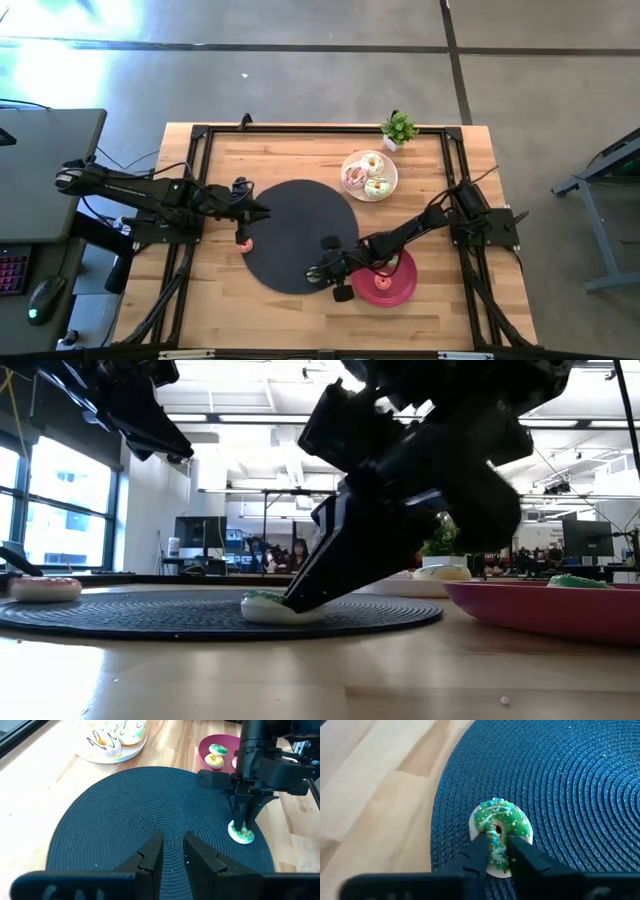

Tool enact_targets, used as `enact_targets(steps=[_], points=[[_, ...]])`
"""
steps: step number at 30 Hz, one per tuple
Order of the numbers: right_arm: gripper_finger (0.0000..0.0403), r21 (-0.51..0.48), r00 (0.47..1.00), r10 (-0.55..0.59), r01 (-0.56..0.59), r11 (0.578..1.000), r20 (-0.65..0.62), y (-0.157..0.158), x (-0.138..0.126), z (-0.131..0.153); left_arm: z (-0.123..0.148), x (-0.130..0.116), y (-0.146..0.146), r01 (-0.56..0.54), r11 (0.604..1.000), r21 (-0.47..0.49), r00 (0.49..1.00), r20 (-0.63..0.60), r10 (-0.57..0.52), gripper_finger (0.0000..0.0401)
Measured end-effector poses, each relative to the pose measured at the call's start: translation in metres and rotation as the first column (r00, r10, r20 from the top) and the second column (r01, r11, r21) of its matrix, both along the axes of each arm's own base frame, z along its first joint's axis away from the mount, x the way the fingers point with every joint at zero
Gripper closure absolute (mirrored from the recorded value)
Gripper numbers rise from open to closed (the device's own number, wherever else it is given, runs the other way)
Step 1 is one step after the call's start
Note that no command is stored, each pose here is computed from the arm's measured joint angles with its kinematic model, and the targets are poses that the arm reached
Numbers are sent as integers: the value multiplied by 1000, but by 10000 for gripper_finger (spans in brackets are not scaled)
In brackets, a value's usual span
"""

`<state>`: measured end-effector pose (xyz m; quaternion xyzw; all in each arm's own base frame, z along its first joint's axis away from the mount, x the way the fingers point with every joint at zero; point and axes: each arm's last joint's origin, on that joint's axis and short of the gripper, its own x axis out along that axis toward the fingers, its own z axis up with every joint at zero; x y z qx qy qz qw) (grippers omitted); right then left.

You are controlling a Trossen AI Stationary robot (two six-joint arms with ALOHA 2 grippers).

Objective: Pick & Place donuts
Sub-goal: Put the small green donut into the red plate

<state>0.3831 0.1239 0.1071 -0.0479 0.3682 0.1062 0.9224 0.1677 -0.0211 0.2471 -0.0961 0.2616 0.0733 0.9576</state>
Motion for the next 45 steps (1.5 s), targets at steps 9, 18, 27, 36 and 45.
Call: enact_targets(steps=[9, 18, 27, 36, 45], points=[[376, -5, 999, -49, 49, 999, 9, -8, -7, 31, 0, 0, 0, 0, 1000, 0, 1000, 0, 0, 332], [391, -4, 959, -236, 238, 971, -156, -6, -67, 104, 0, 0, 0, -13, 1000, 8, 1000, 2, 13, 332], [397, -34, 865, -355, 367, 929, -354, 22, -104, 96, 0, 0, 0, -18, 1000, 2, 1000, 3, 18, 332], [389, -42, 841, -324, 341, 939, -432, 39, -100, 66, 0, 0, 0, -11, 1000, -7, 1000, 1, 11, 332], [353, -90, 834, -342, 337, 937, -433, 39, -97, 55, -6, -4, -2, 66, 997, -50, 995, -75, -70, 332]])
